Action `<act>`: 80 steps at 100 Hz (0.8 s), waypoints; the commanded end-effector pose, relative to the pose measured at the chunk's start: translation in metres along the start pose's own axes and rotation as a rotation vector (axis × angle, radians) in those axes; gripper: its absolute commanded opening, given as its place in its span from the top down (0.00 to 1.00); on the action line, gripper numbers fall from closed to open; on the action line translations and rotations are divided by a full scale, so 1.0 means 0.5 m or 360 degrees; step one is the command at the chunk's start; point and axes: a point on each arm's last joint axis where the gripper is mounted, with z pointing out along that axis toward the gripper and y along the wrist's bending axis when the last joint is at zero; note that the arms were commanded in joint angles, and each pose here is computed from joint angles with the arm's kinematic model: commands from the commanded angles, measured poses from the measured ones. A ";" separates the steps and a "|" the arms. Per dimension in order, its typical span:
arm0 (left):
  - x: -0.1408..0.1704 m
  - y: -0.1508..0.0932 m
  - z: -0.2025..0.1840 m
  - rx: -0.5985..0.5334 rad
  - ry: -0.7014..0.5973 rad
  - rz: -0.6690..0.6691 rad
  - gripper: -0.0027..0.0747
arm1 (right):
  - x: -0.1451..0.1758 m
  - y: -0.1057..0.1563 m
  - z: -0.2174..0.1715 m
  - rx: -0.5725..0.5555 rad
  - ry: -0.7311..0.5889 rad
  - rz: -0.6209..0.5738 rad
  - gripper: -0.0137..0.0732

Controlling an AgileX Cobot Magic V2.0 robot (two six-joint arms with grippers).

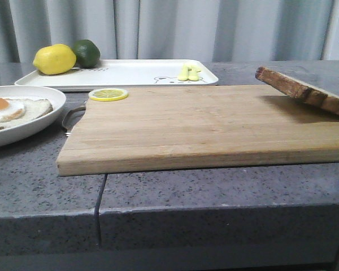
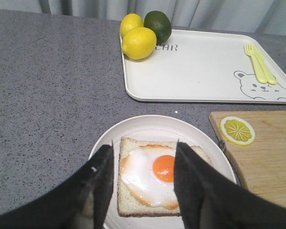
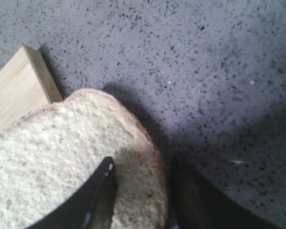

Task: Place bread and move sandwich to tray
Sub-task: 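Grasp the bread slice edge with the right gripper and lift it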

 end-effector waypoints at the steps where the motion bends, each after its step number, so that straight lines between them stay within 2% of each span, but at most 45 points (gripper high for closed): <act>1: -0.032 -0.004 -0.009 0.0014 -0.0161 -0.0022 0.61 | -0.016 0.013 -0.011 -0.0045 -0.0060 0.0005 0.63; 19: -0.032 -0.004 -0.009 0.0013 -0.0164 -0.0022 0.61 | -0.015 0.013 -0.011 -0.0046 -0.0051 0.0022 0.81; 40: -0.032 -0.004 -0.009 0.0013 -0.0164 -0.0022 0.61 | -0.017 0.015 -0.016 -0.0056 -0.0063 0.0021 0.92; 80: -0.032 -0.004 -0.009 0.0013 -0.0164 -0.0022 0.61 | -0.029 0.032 -0.072 -0.0168 -0.0196 0.0006 0.92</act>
